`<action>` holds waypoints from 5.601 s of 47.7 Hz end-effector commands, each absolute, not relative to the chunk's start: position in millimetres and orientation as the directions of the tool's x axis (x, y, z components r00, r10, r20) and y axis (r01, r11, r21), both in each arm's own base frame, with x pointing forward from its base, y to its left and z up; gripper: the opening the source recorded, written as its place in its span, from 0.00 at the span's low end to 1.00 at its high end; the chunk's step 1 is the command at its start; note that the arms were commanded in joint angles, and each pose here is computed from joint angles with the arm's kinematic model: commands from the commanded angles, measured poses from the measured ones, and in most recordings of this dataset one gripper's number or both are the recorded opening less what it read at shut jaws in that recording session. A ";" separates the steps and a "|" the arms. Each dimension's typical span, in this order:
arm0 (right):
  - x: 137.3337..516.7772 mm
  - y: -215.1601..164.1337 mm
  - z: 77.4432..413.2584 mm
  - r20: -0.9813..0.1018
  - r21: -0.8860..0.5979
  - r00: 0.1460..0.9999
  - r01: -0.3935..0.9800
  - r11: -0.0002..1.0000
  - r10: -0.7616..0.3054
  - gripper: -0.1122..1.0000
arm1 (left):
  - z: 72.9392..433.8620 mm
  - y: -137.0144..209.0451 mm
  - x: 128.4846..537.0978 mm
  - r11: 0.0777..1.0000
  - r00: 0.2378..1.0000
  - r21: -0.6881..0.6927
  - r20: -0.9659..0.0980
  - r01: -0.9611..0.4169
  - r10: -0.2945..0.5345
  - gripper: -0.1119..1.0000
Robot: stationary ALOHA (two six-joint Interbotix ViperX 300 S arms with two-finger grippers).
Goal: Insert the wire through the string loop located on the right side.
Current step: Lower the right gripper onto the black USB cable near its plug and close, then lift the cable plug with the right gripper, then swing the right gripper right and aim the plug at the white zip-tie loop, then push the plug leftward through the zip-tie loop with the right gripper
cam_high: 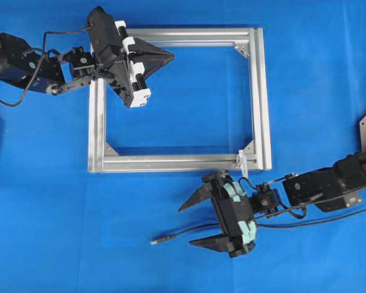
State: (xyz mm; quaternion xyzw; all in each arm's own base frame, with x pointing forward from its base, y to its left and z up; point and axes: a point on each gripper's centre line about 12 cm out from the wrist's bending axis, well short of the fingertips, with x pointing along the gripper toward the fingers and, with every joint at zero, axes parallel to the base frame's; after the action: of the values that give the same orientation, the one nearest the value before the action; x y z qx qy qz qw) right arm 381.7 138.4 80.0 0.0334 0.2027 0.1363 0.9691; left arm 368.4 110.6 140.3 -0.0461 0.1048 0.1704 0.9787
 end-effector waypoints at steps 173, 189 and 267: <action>211.0 90.5 149.0 -0.382 0.210 0.870 -0.245 0.946 0.311 0.07 | 165.9 107.6 363.1 0.941 0.934 -0.059 -0.155 -0.334 0.322 0.10; 189.3 81.0 148.2 -0.385 0.211 0.866 -0.255 0.944 0.320 0.07 | 168.9 104.6 363.2 0.943 0.938 -0.060 -0.147 -0.326 0.315 0.10; 197.1 29.8 139.2 -0.398 0.166 0.913 -0.025 0.986 0.090 0.07 | 170.0 100.9 365.1 0.947 0.942 -0.060 -0.142 -0.316 0.305 0.10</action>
State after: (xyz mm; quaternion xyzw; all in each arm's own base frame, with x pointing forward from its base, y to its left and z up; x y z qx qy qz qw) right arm 193.6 29.3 134.8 0.0785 0.2167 0.0288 0.9726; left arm 362.0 101.5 154.0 -0.0456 0.0905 0.1607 0.9818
